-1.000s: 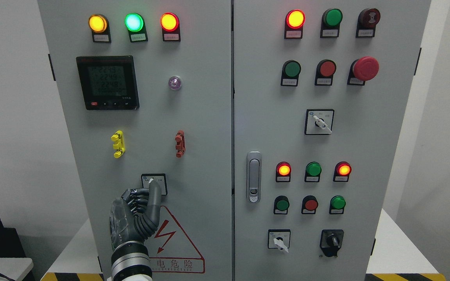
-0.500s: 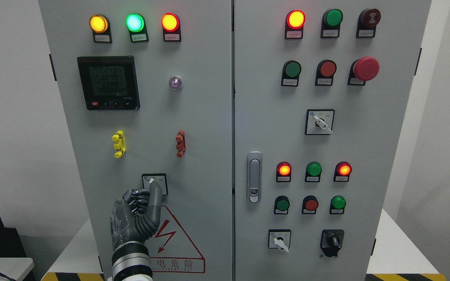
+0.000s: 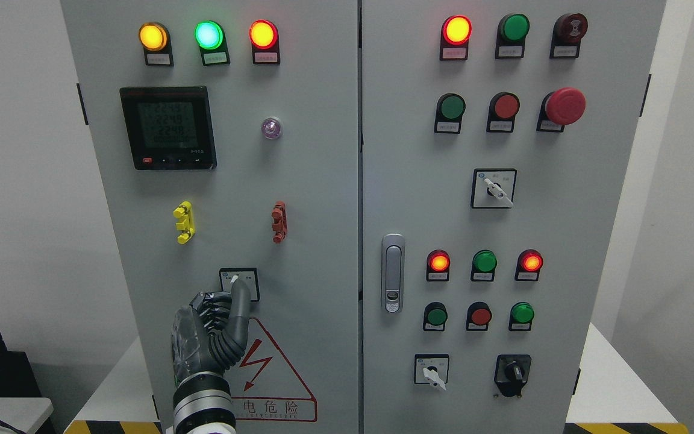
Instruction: Turn on light switch 1
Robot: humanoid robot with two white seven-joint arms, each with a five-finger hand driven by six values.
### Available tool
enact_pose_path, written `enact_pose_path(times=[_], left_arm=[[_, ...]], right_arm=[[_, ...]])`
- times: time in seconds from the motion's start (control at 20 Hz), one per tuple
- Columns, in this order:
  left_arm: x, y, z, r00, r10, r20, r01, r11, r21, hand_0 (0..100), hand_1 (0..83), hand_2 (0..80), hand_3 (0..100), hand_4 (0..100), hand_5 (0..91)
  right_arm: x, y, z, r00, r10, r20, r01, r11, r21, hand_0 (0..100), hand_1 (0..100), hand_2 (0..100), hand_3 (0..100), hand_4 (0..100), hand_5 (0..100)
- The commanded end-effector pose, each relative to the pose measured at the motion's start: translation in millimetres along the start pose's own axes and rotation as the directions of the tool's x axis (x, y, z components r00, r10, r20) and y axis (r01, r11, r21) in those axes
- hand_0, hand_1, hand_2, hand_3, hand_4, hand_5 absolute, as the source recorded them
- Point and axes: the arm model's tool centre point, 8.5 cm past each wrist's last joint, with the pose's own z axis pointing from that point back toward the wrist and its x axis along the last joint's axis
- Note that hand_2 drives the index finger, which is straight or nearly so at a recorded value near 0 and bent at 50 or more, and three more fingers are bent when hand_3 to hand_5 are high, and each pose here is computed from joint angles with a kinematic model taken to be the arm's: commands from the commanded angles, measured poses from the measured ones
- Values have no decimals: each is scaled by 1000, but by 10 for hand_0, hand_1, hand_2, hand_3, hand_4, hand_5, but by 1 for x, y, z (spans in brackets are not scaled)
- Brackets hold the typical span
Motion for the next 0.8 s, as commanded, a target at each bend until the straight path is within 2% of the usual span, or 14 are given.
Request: enact_pose_path(times=[0.0,0.75], left_arm=[[2,-1,-1,1000,0,1,1,1000,-5,429,338,503,806,858,857],[4,-2,-1,1000,2,6,-2,1000,-18,457,296,513,813,863,859]], right_arm=[[0,1,0,1000,-8,0,8,1000,2,120,389,0,0,0,0],[1,1,0,1000,-8,1,8,1000,2,120,389,0,0,0,0]])
